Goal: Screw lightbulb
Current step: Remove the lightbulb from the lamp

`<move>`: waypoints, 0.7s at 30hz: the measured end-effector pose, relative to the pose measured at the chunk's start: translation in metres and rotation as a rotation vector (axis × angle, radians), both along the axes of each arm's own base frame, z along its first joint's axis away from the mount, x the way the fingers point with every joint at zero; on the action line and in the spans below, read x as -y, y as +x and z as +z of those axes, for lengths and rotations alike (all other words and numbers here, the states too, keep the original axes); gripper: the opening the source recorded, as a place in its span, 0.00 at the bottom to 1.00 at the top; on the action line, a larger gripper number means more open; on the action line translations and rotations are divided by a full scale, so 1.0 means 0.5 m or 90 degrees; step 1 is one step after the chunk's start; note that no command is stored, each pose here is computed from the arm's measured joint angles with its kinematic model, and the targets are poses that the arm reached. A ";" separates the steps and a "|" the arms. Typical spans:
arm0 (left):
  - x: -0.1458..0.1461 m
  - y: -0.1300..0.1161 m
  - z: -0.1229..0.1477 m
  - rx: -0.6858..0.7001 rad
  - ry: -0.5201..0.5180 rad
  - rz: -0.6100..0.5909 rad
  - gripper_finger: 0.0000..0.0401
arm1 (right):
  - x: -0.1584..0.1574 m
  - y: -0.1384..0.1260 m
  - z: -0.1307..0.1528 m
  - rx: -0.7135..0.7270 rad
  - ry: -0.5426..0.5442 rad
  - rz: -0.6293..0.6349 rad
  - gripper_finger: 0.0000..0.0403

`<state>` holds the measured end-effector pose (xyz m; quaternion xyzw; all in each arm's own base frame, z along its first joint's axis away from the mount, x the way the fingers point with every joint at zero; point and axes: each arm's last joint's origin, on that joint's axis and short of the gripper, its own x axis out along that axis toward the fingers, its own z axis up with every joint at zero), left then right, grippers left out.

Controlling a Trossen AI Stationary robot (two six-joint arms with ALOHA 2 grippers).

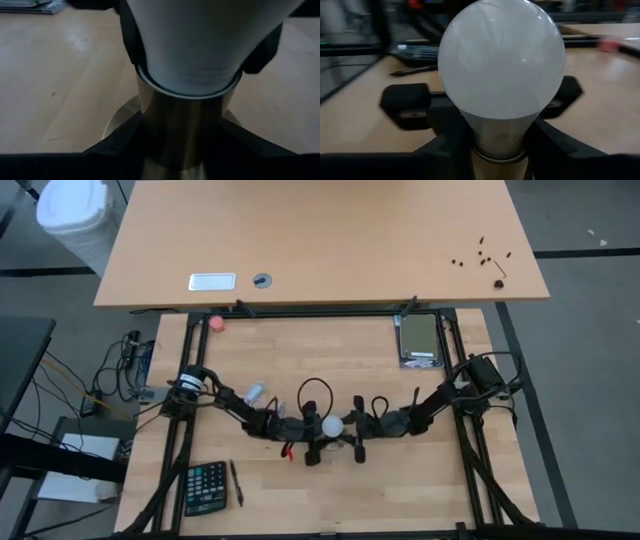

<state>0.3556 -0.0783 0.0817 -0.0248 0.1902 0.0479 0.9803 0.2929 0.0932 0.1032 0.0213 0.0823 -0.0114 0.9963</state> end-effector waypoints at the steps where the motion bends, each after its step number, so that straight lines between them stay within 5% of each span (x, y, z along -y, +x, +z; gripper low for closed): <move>1: 0.001 0.000 0.000 -0.001 -0.001 -0.004 0.49 | 0.007 -0.001 -0.001 0.000 0.006 0.029 0.42; 10: 0.006 -0.001 0.000 -0.002 -0.004 -0.023 0.49 | 0.068 0.011 -0.003 -0.012 0.028 0.206 0.42; 14: 0.005 -0.001 0.000 -0.002 0.000 -0.013 0.49 | 0.083 0.014 -0.004 -0.017 0.057 0.190 0.46; 21: 0.003 -0.001 -0.001 -0.003 0.006 -0.009 0.49 | 0.063 0.011 -0.002 -0.015 0.092 0.145 0.69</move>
